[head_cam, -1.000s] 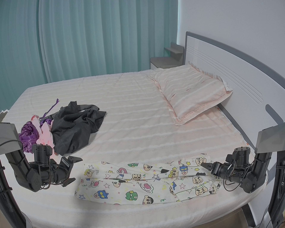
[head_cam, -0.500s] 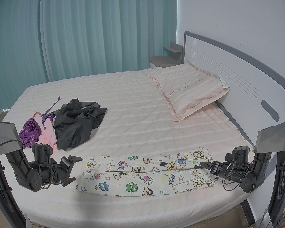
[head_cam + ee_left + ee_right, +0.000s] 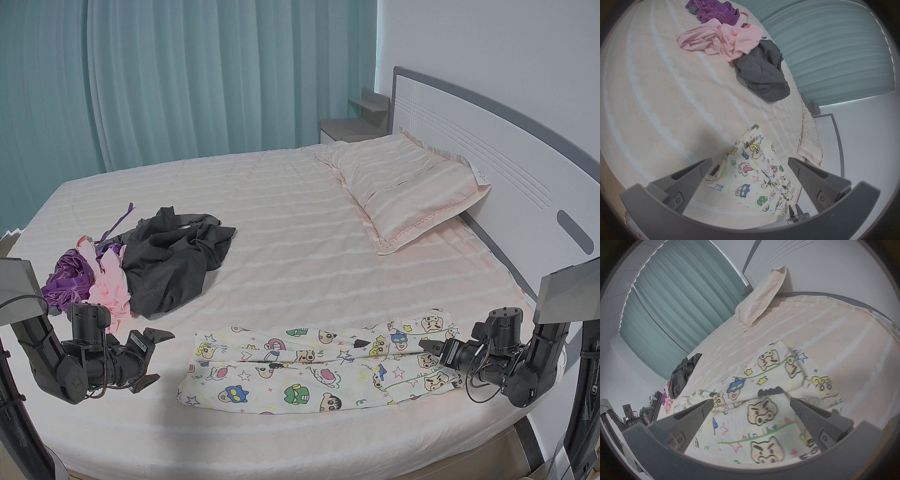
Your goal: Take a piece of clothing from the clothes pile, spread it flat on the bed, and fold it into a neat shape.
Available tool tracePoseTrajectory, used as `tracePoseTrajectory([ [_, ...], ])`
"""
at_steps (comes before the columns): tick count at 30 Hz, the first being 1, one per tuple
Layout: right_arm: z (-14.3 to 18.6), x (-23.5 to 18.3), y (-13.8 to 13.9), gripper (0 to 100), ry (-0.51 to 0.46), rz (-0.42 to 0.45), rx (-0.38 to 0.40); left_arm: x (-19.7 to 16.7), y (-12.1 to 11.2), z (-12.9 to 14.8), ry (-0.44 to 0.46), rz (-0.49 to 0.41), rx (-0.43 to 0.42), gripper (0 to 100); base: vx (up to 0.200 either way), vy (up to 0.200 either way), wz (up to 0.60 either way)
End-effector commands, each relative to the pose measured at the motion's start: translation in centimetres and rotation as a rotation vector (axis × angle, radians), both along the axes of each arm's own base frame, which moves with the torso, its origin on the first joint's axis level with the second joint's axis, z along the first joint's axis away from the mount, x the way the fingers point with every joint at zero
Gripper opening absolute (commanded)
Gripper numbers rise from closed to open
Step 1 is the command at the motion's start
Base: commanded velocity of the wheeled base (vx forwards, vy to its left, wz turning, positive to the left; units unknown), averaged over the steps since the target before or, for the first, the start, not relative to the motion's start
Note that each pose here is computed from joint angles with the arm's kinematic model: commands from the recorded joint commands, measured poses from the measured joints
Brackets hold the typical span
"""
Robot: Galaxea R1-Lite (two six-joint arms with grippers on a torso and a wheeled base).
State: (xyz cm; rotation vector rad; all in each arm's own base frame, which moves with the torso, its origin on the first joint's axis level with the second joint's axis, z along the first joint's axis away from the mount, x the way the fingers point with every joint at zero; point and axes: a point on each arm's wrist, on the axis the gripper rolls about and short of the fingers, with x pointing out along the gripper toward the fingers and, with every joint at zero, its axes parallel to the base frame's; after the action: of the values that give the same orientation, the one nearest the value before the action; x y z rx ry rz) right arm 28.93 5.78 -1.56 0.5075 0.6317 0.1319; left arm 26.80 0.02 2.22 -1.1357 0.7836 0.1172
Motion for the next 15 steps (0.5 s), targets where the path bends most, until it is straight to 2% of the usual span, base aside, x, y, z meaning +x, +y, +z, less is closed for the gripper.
tracePoseTrajectory([
  [1, 0.14, 0.08, 0.00, 100, -0.013, -0.006, -0.003, -0.03, -0.03, -0.01, 0.001, -0.002, 0.000, 100, 0.000, 0.200, 0.00],
  [2, 0.21, 0.12, 0.00, 100, -0.021, -0.009, -0.003, -0.07, -0.03, -0.03, 0.001, -0.003, 0.005, 100, 0.000, 0.200, 0.00],
  [11, 0.37, 0.10, 0.36, 100, -0.039, -0.013, -0.014, -0.43, -0.24, -0.27, 0.013, -0.005, 0.026, 100, 0.000, 0.000, 0.00],
  [15, 0.37, 0.02, 0.73, 100, -0.041, -0.012, -0.022, -0.46, -0.24, -0.38, 0.013, -0.015, 0.039, 100, 0.200, 0.000, 0.00],
])
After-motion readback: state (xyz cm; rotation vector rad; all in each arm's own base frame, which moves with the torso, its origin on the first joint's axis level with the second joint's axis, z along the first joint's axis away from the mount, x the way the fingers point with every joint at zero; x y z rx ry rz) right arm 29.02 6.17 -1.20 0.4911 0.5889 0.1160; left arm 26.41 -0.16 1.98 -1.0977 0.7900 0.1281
